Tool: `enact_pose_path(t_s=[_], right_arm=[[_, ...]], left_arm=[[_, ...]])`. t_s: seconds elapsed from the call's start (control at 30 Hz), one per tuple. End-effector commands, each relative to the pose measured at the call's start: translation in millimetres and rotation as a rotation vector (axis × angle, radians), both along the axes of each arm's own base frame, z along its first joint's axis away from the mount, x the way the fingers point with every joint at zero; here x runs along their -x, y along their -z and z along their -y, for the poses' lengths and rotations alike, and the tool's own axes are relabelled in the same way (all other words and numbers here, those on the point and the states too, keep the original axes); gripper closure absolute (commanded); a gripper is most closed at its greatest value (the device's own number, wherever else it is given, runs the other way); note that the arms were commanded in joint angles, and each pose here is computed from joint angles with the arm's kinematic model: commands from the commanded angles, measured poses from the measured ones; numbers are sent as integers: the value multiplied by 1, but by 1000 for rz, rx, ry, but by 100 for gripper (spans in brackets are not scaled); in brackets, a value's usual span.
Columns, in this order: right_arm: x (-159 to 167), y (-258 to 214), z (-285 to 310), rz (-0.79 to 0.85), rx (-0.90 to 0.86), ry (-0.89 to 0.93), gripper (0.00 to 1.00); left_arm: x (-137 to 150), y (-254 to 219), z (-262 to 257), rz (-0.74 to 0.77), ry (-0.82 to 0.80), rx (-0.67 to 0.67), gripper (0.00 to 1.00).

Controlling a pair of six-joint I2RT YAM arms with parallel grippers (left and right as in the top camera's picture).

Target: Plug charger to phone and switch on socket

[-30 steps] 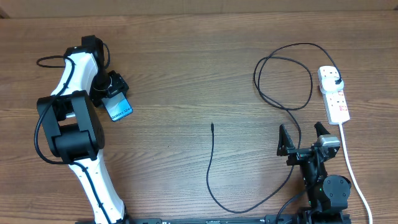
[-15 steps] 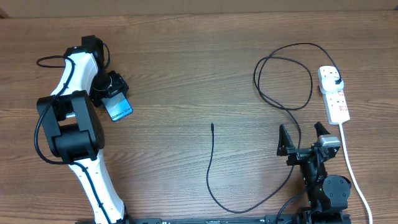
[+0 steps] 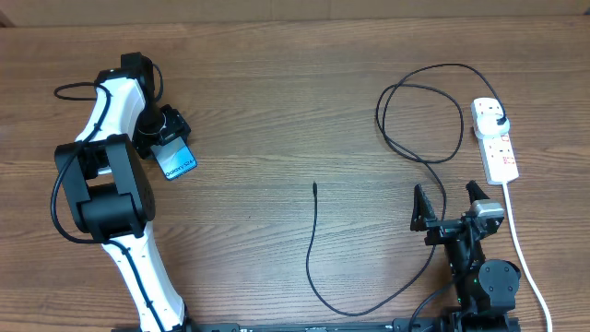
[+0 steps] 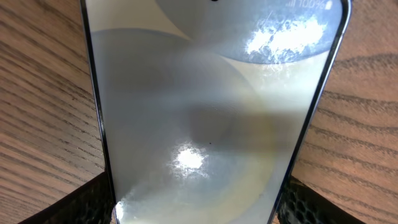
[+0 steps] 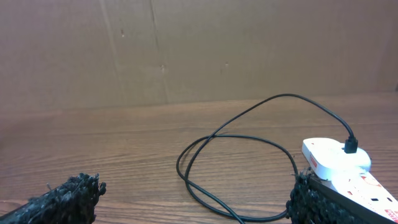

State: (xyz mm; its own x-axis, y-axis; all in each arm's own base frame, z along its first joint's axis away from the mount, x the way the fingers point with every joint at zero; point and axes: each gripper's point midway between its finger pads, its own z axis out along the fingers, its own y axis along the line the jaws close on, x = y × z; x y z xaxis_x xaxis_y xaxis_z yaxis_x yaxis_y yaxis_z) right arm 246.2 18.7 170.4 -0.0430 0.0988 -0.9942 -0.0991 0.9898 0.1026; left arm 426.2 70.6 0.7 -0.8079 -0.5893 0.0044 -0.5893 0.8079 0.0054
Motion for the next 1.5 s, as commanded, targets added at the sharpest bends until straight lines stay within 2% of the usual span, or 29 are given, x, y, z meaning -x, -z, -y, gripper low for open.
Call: enact_pose_path(t_s=[0.0, 0.4, 0.87, 1.47], right_arm=[[0, 2, 1, 2, 2, 9, 0], [0, 2, 1, 2, 2, 9, 0], [0, 2, 1, 2, 2, 9, 0], [0, 2, 1, 2, 2, 9, 0]], left_arm=[[10, 11, 3, -42, 14, 2, 74], [10, 11, 3, -40, 14, 2, 96], [7, 3, 3, -35, 29, 2, 96], [-7, -46, 1, -15, 28, -2, 96]])
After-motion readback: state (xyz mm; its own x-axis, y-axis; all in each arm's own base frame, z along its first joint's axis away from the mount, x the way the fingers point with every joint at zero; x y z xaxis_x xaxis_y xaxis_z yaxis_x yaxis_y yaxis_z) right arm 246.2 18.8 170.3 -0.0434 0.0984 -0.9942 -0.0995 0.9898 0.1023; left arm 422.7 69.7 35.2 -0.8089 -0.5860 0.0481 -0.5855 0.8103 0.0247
